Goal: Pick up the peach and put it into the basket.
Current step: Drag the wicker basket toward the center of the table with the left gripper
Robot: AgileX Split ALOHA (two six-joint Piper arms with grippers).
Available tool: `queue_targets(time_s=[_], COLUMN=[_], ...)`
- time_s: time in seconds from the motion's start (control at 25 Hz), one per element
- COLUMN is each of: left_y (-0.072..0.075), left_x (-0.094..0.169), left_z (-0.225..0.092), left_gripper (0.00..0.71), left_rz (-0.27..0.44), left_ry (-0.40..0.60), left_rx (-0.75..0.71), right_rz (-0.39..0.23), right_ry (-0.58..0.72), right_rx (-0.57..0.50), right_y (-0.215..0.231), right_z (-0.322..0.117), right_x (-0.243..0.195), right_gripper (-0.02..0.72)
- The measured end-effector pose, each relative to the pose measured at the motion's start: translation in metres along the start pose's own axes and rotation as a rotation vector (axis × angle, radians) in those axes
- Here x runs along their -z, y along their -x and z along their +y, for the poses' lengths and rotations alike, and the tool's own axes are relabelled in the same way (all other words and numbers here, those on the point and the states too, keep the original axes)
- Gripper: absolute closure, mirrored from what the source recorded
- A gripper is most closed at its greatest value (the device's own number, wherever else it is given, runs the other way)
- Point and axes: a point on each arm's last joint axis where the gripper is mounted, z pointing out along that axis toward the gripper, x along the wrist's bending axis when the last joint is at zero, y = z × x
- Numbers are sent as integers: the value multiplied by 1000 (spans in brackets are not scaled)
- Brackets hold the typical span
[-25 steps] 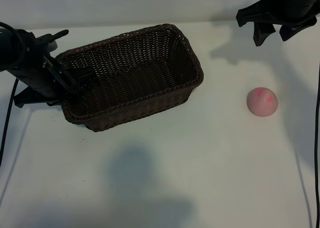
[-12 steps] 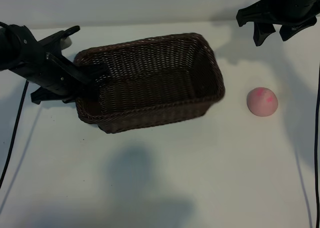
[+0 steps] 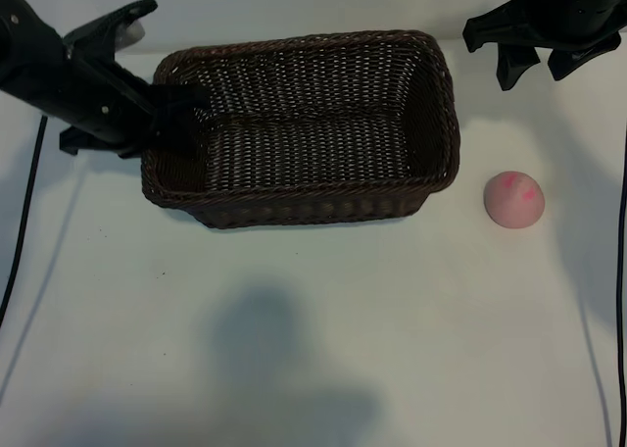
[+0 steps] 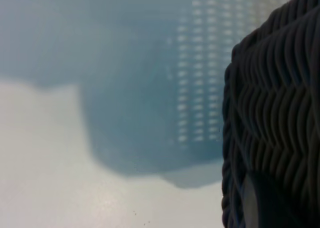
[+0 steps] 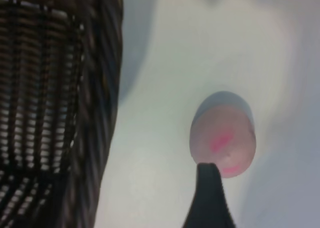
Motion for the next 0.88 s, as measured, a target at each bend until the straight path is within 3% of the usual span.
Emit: queue_targets(time_s=[0.24,0.44,0.88], left_y=[12,22,14], left_x=[-11,-39,-70], left_z=[13,10,5], left_gripper=[615,616,616], left_rz=[-14,-12,18], left_ry=[-14,-53,-78], left_rx=[-56,-84,-59], right_rz=[0,0,1], right_ry=[0,-1,-1], right_rx=[0,0,0], right_y=[0,0,0], right_z=[0,0,0], right_x=[0,0,0], right_gripper=[189,189,189])
